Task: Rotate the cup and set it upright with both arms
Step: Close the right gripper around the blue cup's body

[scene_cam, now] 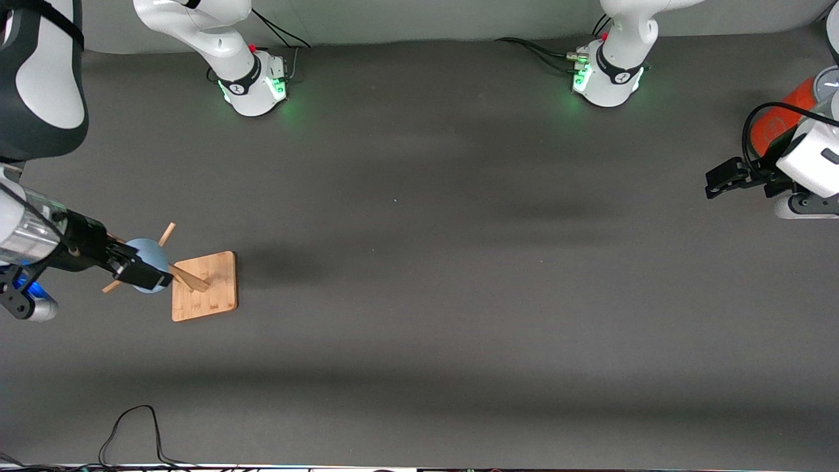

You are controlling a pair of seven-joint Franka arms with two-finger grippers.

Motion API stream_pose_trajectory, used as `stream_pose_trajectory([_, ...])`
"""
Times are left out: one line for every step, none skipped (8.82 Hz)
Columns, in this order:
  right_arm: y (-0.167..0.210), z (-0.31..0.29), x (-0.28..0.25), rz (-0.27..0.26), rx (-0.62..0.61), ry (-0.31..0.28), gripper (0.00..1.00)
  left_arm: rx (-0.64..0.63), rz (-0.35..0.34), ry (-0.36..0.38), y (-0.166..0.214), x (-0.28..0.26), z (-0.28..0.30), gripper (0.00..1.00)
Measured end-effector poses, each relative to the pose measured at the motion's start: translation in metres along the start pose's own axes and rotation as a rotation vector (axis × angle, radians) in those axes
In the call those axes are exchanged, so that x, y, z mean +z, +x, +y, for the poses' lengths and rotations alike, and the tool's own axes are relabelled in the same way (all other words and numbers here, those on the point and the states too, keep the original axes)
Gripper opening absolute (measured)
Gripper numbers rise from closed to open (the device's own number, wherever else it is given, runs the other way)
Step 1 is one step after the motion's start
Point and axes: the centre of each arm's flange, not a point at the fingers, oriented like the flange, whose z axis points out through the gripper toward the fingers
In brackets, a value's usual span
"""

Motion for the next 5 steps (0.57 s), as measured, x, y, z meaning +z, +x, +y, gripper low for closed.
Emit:
stream_pose_trajectory([-0.001, -0.002, -0.001, -0.014, 0.094, 0.016, 1.0, -0.001, -0.001, -0.001, 0.002, 0.002, -0.001, 1.0])
stream_pose_trajectory([0.001, 0.0, -0.003, -0.028, 0.176, 0.034, 1.0, -0.003, 0.002, -0.002, 0.003, 0.003, -0.002, 1.0])
stream_pose_trajectory([0.008, 0.007, -0.005, -0.049, 0.244, 0.049, 1.0, -0.002, 0.009, -0.002, 0.003, 0.002, -0.001, 1.0])
stream_pose_trajectory([0.015, 0.016, -0.007, -0.067, 0.303, 0.054, 1.0, -0.001, 0.016, -0.002, 0.004, 0.001, -0.001, 1.0])
stream_pose_trajectory([0.019, 0.022, -0.005, -0.085, 0.344, 0.041, 1.0, 0.0, 0.023, -0.008, 0.005, 0.0, 0.001, 1.0])
